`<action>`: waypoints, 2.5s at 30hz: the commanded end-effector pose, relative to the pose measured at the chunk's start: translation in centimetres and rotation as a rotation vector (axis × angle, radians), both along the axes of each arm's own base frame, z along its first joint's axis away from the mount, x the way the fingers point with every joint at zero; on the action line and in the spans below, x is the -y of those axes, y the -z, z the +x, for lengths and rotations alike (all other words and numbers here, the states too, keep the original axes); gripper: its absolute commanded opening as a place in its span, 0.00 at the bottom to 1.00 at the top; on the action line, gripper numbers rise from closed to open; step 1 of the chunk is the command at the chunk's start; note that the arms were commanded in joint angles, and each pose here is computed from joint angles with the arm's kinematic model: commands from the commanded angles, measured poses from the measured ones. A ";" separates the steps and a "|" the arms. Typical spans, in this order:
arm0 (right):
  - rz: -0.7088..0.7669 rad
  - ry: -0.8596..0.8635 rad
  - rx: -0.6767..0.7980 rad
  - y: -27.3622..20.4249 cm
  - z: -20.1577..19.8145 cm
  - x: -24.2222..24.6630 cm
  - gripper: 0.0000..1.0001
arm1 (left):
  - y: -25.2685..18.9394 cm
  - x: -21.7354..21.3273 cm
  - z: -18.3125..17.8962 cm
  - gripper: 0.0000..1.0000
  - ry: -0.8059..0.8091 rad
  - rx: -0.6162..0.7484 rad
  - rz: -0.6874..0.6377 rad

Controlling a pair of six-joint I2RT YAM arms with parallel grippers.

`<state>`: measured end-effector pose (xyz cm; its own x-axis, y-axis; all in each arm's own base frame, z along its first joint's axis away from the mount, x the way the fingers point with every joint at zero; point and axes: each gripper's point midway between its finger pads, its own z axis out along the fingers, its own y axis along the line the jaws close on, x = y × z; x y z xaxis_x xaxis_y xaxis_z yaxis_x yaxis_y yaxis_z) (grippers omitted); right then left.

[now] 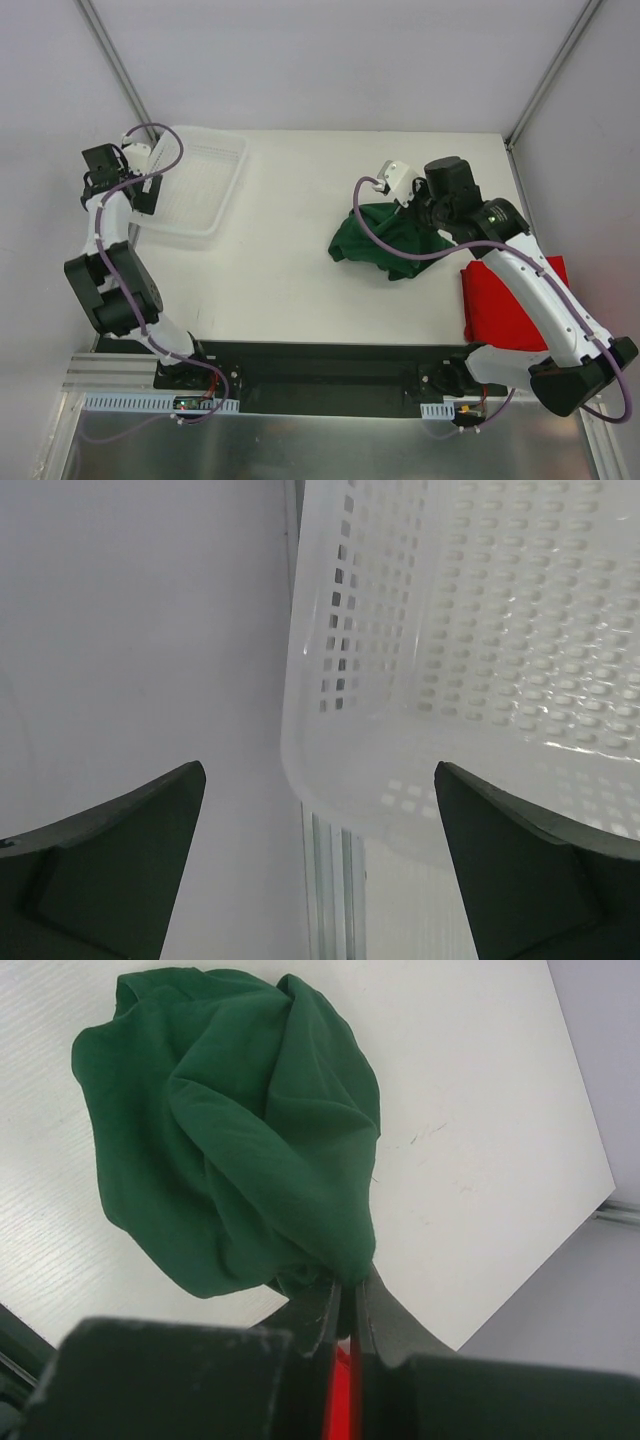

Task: Fold and stack the t-shirts

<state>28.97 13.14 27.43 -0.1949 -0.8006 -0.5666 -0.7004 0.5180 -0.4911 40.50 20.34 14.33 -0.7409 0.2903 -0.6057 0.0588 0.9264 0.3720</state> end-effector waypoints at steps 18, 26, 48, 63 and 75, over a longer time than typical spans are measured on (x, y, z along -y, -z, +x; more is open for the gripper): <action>0.052 -0.027 0.019 -1.1 -0.2 -0.9 0.01 | 1.4 21.3 -3.5 0.99 0.504 -0.060 -0.332; 0.041 -0.020 0.018 -0.8 -0.4 -0.5 0.01 | 3.7 20.3 -0.7 0.26 0.480 -0.124 -0.317; 0.032 -0.035 0.010 0.1 -1.1 -0.2 0.02 | 1.9 9.5 6.3 0.00 -0.083 -0.070 -0.043; 0.033 -0.038 0.003 0.3 -0.9 -0.4 0.01 | 2.5 7.3 7.8 0.00 -0.273 -0.046 0.007; 0.029 -0.044 -0.015 0.7 -0.7 -0.7 0.01 | 4.7 13.8 6.1 0.00 -0.212 -0.102 -0.048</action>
<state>27.94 13.30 25.93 -0.1934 -0.8022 -0.5648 -0.7337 0.5005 -0.4595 47.33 5.67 8.86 -0.8385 0.1946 -0.5091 0.0525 0.9586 0.2799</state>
